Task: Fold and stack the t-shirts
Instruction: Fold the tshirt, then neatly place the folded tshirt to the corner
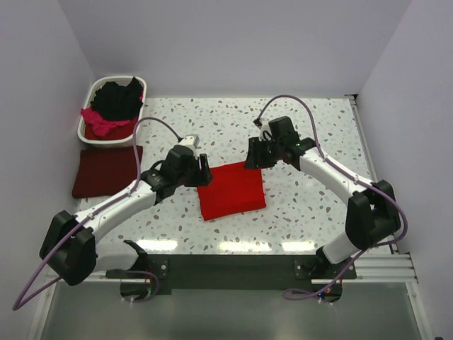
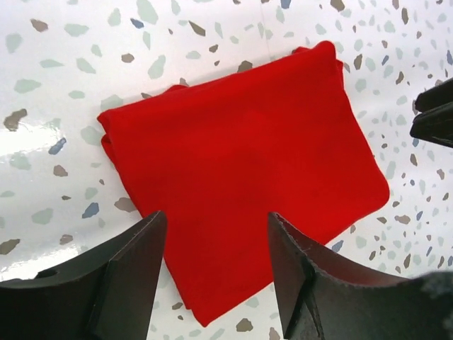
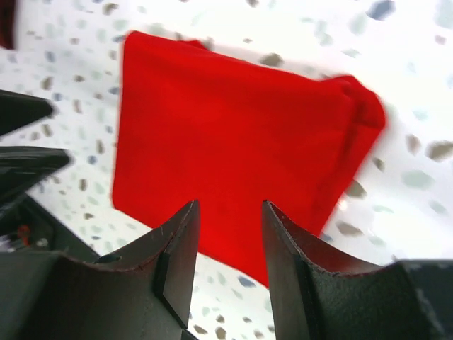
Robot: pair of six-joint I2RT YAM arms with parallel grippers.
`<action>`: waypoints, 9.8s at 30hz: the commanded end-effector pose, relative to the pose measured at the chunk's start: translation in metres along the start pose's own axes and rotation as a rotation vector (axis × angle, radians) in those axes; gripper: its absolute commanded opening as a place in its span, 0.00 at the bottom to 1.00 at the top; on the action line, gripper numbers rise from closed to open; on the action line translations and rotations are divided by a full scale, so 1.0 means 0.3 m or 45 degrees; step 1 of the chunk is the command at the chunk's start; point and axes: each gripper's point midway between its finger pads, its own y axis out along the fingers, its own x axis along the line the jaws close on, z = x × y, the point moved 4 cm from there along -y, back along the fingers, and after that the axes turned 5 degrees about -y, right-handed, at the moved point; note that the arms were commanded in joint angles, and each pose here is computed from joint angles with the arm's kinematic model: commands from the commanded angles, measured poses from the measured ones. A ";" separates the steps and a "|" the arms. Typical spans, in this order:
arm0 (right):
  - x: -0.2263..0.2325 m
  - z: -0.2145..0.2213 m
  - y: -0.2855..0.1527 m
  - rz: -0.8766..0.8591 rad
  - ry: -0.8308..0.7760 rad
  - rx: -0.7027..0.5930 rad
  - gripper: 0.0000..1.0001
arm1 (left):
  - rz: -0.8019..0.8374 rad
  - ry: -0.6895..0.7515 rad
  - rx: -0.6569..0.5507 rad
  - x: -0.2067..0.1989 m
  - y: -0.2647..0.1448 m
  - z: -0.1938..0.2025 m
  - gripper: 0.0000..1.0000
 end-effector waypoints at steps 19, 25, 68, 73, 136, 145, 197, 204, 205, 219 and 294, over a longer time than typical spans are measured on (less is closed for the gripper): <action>-0.213 -0.092 0.266 -0.261 0.074 -0.125 0.58 | -0.115 -0.158 -0.154 0.157 0.261 -0.103 0.72; -0.237 -0.080 0.335 -0.280 0.075 -0.087 0.58 | -0.157 -0.136 -0.076 0.177 0.342 -0.073 0.68; -0.289 -0.025 0.269 -0.030 0.146 -0.124 0.23 | -0.110 -0.096 -0.089 0.130 0.338 -0.127 0.38; -0.250 -0.108 0.151 0.015 0.149 -0.232 0.57 | -0.139 -0.136 -0.168 0.114 0.237 -0.183 0.71; 0.201 0.254 0.042 -0.947 0.522 -0.249 0.70 | 0.074 -0.327 -0.064 0.106 -0.080 0.203 0.60; 0.361 0.306 0.200 -1.003 0.487 -0.153 0.71 | -0.216 -0.182 -0.319 0.177 -0.245 0.021 0.94; 0.453 0.314 0.080 -0.092 -0.624 0.124 0.66 | -0.384 -0.136 -0.303 0.403 -0.229 -0.119 1.00; 0.565 0.387 0.164 -0.008 -0.899 0.206 0.54 | -0.357 -0.225 -0.294 0.452 -0.224 -0.121 1.00; 0.577 0.390 0.181 0.001 -0.916 0.211 0.54 | -0.361 -0.232 -0.290 0.457 -0.223 -0.119 1.00; 0.625 0.437 0.317 0.063 -1.097 0.252 0.54 | -0.387 -0.280 -0.279 0.491 -0.222 -0.115 1.00; 0.676 0.362 0.103 -0.199 -0.702 -0.112 0.43 | -0.347 -0.339 0.071 0.349 0.055 0.136 0.00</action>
